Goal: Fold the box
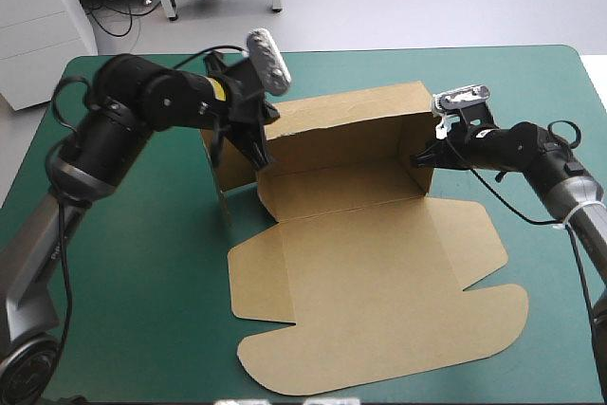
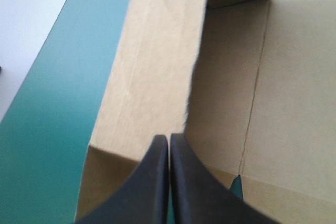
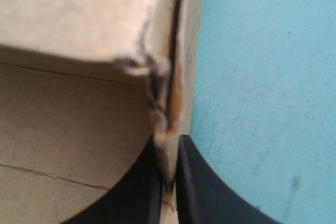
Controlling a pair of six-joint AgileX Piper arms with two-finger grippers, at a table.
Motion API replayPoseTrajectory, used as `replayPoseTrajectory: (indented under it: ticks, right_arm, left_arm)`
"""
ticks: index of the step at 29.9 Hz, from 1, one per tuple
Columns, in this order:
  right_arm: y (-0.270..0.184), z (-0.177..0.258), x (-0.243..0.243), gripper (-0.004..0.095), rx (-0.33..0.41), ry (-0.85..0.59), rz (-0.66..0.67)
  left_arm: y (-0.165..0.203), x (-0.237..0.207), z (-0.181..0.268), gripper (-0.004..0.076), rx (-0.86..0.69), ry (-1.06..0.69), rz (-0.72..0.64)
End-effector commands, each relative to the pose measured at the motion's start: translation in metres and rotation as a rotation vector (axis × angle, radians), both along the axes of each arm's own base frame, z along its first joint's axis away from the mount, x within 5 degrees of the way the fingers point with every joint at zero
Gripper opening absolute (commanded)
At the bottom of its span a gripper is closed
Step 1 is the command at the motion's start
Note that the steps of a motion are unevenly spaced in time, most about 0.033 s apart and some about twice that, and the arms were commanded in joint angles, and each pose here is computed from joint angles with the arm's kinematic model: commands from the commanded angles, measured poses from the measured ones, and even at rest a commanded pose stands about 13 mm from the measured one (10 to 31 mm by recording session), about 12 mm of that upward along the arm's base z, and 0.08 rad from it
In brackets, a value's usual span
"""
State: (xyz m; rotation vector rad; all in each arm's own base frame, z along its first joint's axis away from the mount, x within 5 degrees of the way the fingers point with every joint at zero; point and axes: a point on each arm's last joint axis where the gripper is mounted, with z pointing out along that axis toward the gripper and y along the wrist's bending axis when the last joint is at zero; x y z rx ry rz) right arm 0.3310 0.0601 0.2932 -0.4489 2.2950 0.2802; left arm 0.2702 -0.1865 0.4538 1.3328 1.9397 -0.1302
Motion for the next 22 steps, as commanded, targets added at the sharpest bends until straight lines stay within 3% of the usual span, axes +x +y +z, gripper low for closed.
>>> replayPoseTrajectory:
  ticks: [1, 6, 11, 16, 22]
  right_arm:
    - [0.0, 0.021, -0.004, -0.0022, 0.014, -0.063, -0.006]
    - [0.0, 0.02, -0.004, -0.0022, 0.008, -0.058, -0.001]
    - [0.0, 0.02, -0.004, -0.0023, 0.013, -0.053, -0.005]
    - [0.0, 0.02, -0.005, -0.0022, 0.01, -0.047, -0.003]
    - [0.0, 0.019, -0.006, -0.0022, 0.014, -0.026, -0.011]
  left_arm:
    - [0.044, 0.01, 0.027, -0.0008, -0.167, -0.031, 0.124]
    - [0.118, 0.038, 0.024, -0.002, -0.312, 0.03, 0.403]
    - [0.177, 0.05, -0.008, -0.0032, -0.457, 0.202, 0.633]
    - [0.208, 0.053, -0.056, -0.0032, -0.509, 0.38, 0.814]
    - [0.215, 0.053, -0.1, -0.0032, -0.513, 0.471, 0.889]
